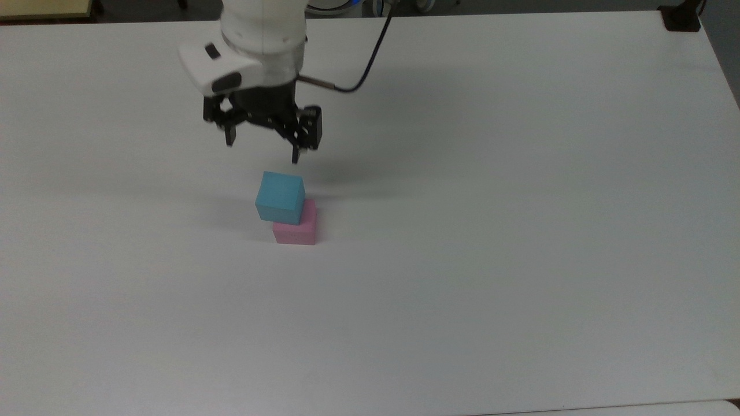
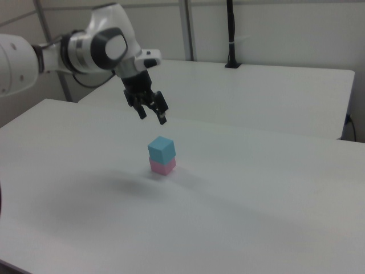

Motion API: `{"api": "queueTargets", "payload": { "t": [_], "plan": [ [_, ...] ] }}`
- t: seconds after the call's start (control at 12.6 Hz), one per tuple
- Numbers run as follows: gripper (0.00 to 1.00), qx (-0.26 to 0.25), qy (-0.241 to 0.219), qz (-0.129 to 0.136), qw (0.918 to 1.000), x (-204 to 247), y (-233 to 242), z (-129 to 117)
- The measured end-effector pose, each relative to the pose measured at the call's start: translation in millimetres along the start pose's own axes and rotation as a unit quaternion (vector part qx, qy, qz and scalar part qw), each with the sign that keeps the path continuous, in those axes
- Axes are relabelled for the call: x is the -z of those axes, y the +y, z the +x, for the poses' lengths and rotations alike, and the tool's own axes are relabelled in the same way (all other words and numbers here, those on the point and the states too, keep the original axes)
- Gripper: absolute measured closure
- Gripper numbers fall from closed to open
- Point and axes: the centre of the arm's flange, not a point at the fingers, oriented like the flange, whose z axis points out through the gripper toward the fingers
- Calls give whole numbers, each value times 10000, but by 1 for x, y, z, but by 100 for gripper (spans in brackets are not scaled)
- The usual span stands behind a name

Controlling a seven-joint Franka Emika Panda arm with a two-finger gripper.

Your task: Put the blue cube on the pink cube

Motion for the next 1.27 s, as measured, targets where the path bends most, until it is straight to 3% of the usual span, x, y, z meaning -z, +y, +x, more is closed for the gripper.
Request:
{"api": "queueTargets", "payload": {
  "t": [0.24, 0.4, 0.8, 1.27],
  "plan": [
    [0, -59, -1018, 165, 9946, 68, 25, -44],
    [0, 12, -1173, 175, 9929, 101, 33, -65],
    [0, 37, -1090, 192, 9939, 128, 44, -83],
    [0, 741, -712, 309, 9942, 126, 94, -71]
  ]
}}
